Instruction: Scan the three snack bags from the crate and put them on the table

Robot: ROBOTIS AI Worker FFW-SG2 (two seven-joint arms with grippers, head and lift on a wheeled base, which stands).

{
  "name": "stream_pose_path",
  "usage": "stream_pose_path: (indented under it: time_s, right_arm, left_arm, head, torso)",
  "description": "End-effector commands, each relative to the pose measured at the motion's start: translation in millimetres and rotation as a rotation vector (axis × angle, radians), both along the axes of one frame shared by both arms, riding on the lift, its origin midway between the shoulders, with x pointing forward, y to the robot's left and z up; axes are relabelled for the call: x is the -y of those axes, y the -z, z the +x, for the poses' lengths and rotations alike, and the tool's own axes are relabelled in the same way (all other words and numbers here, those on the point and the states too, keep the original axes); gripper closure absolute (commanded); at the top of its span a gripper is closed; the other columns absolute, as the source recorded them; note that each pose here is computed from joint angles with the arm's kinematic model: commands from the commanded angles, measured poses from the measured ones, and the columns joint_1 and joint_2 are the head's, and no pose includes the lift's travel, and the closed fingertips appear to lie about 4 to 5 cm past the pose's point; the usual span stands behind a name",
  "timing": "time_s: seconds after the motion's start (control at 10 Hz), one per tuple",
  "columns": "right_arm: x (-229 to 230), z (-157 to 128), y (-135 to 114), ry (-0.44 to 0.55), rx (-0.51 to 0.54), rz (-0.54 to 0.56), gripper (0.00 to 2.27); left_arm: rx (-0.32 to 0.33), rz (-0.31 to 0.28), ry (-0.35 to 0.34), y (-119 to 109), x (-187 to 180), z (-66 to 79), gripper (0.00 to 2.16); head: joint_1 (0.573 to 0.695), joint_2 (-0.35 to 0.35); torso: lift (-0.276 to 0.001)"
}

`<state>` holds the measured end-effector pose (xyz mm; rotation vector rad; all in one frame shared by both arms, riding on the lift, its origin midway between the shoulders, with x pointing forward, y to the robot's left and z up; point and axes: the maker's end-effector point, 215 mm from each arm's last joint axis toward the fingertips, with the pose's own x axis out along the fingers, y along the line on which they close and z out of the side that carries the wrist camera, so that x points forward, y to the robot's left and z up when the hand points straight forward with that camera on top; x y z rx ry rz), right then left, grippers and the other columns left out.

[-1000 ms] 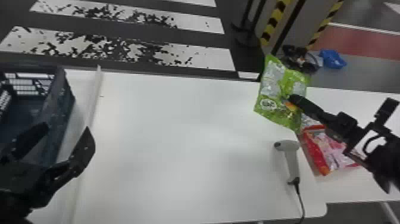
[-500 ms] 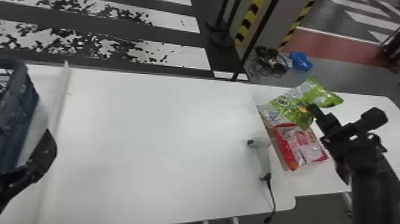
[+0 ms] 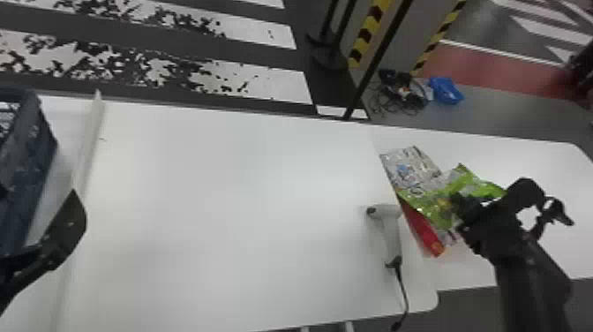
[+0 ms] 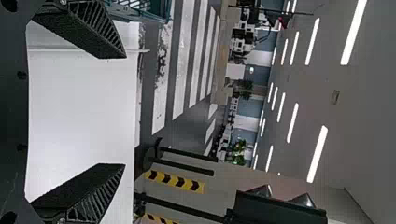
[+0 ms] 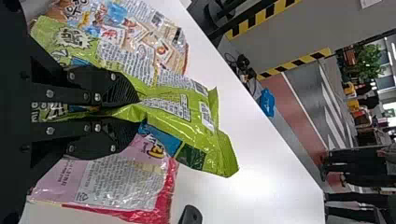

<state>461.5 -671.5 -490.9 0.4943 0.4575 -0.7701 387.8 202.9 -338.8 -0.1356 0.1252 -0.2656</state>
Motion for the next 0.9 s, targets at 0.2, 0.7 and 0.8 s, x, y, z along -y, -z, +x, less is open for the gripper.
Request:
stream_pose_path:
  time_s: [0.2,0.7,0.8]
  right_arm:
    - [-7.8,-11.7,-12.6,-0.034,-0.04,-0.069,0.04]
    - [-82.8,-23.9,-143.1,-0.193,0.091,-0.336,0.06]
    - [-129.5,-21.3,-149.2,-0.291,0.11,-0.327,0.06]
  left_arm:
    - [0.003,-0.004,0.012,-3.3,5.8,-1.1,0.03]
    - [0.008,-0.018,0.034,-11.3,23.9,-2.1,0.03]
    - [0.011,-0.024,0.035,-13.8,27.2,-2.6,0.03]
  head:
    - [0.695,-0.35]
    - [0.695,-0.35]
    - [0.695,-0.35]
  torso:
    - [-0.094]
    - [-0.094]
    - [-0.094]
